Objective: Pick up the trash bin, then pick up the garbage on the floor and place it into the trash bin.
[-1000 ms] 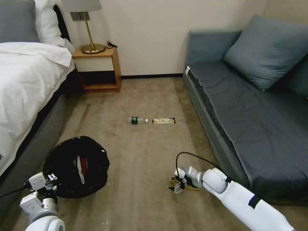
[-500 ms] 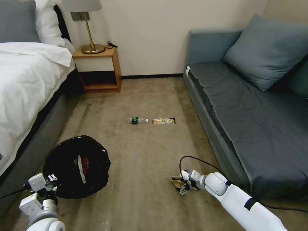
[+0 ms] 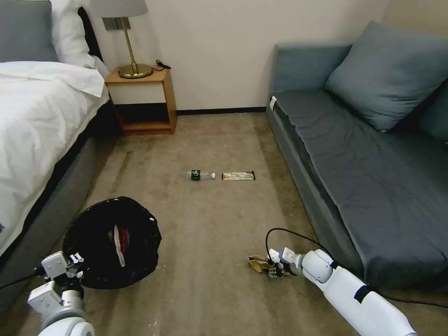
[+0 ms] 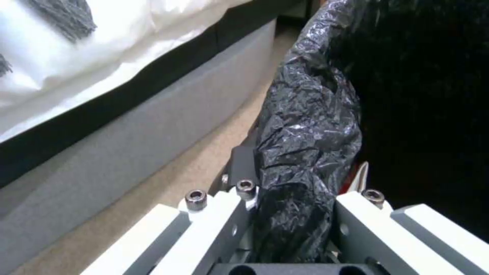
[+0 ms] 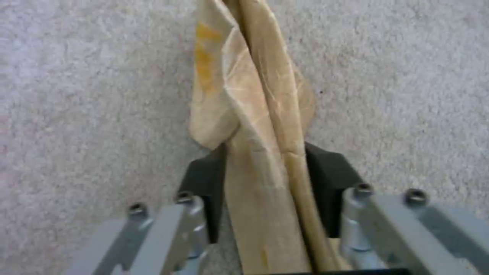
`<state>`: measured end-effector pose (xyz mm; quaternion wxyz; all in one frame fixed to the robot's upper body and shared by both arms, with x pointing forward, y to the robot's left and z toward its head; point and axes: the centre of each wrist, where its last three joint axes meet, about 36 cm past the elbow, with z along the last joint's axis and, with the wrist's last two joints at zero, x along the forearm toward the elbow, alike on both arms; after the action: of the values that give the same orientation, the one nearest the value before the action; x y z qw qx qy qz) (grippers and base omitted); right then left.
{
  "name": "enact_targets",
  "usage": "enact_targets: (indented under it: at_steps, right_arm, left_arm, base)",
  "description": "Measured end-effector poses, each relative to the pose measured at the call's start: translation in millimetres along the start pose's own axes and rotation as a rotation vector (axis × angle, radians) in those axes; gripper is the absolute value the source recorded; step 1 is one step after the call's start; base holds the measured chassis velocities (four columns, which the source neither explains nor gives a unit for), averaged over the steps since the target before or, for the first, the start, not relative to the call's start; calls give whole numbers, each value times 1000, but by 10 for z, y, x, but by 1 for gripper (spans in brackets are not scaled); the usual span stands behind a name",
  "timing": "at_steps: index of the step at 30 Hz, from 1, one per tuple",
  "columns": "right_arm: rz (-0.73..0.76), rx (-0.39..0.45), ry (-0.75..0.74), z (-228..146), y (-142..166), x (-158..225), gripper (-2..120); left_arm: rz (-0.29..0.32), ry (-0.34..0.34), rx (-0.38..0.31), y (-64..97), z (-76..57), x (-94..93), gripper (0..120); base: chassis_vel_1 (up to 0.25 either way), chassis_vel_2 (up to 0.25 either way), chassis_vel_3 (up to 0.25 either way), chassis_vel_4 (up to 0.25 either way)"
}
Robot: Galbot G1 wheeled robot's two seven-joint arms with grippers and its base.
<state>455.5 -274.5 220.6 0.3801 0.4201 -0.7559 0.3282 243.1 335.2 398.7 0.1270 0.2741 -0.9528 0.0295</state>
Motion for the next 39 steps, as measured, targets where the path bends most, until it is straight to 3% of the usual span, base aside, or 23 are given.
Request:
enact_targets:
  at_steps: [2, 9, 17, 25, 30, 33, 39]
  right_arm:
    - [-1, 0, -1, 1, 6, 2, 32]
    - [8, -9, -24, -35, 20, 10, 2]
    - [46, -26, -88, -255, -59, 41, 0]
    - [118, -38, -292, -931, -294, 357, 0]
    - [176, 34, -475, -1484, -274, 558, 0]
    - [194, 76, -617, -2005, -13, 654, 0]
    - [182, 84, -804, -2511, 448, 616, 0]
  left_arm:
    - [1, 0, 0, 0, -2, 3, 4]
    - [11, -8, 10, 1, -66, 35, 4]
    - [10, -7, 10, 5, -78, 66, 4]
    - [12, -12, 18, -18, -98, 90, 4]
    - [15, -11, 25, -49, -105, 100, 4]
    - [13, -8, 31, -72, -95, 106, 4]
    - [5, 2, 27, -84, -42, 99, 4]
  base:
    - [0, 0, 0, 0]
    - [0, 0, 0, 0]
    - [0, 0, 0, 0]
    - [0, 0, 0, 0]
    - [0, 0, 0, 0]
    - [0, 0, 0, 0]
    - [0, 0, 0, 0]
